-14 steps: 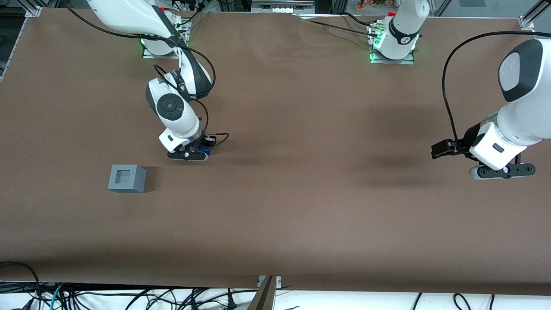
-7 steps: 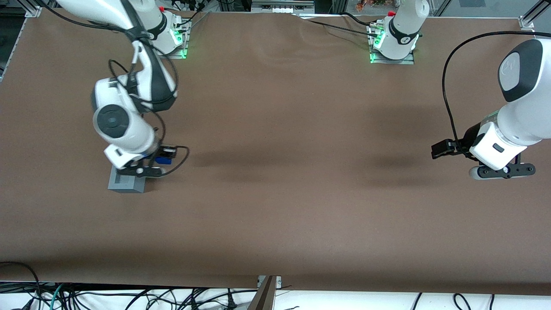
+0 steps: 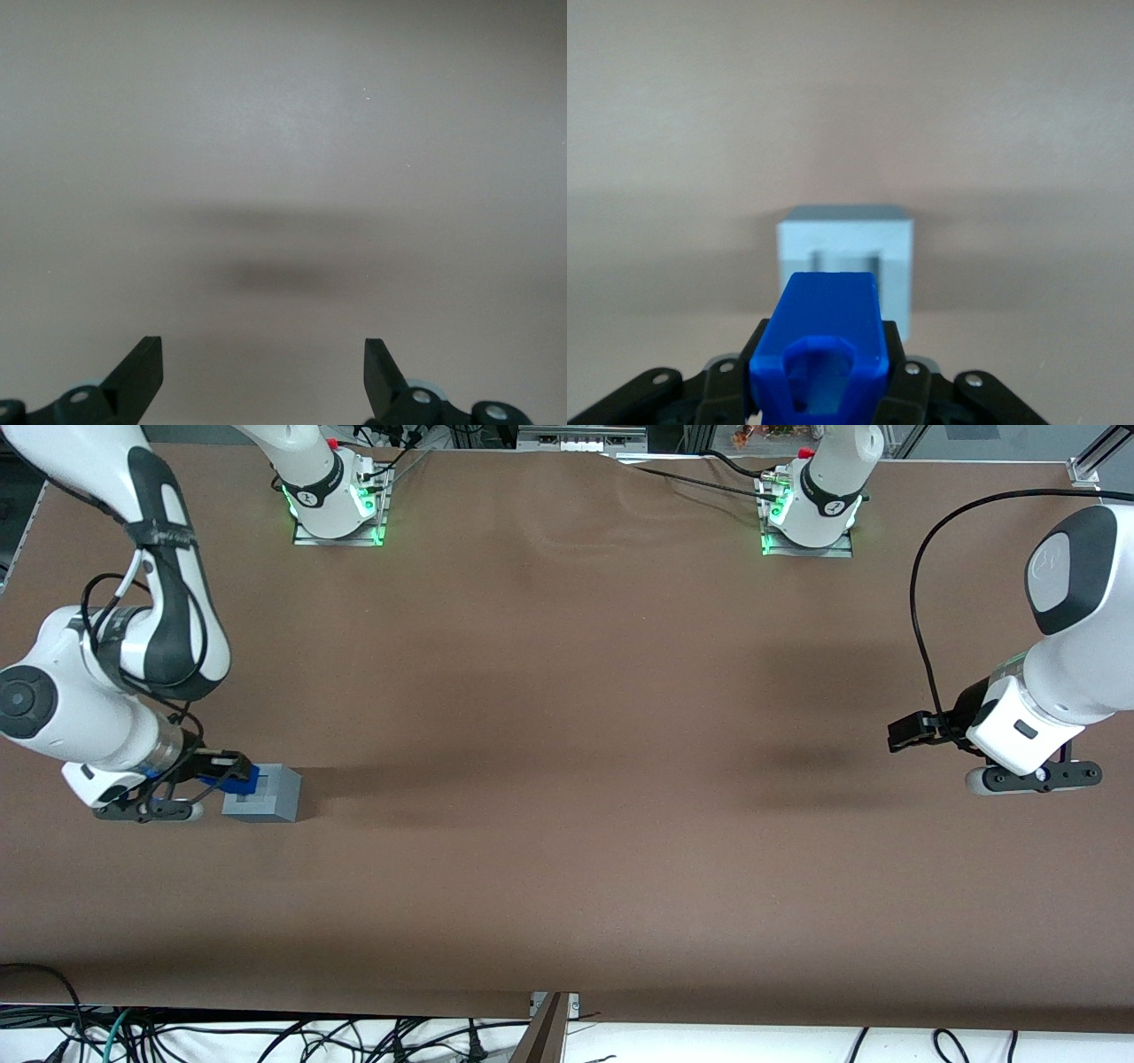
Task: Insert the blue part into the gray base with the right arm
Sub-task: 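Carry the blue part over the gray base's square hole, then lower the blue part into the gray base's hole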
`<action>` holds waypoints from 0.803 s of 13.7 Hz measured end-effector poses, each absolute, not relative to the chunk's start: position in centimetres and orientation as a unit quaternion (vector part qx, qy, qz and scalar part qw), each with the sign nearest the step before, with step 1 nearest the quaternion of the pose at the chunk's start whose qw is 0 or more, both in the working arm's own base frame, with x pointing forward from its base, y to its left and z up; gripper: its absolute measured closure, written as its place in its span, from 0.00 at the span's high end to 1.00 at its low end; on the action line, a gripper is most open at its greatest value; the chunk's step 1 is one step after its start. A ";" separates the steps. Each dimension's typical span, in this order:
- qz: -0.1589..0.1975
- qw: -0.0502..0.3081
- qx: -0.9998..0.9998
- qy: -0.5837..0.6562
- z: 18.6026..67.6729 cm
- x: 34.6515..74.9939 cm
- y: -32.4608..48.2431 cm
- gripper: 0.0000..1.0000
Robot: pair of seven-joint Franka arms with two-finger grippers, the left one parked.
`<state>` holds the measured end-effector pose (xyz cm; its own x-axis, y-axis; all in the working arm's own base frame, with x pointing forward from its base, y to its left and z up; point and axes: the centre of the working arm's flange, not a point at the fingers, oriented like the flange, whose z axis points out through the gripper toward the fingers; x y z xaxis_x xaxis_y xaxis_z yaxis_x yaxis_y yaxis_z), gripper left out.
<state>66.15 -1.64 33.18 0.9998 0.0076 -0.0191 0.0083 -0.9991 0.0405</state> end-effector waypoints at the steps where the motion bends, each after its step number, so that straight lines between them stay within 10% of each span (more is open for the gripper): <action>1: -0.008 0.023 1.000 0.005 31.9 66.4 -1.9 0.51; 11: -0.027 0.024 0.999 0.012 29.2 66.5 -1.0 0.51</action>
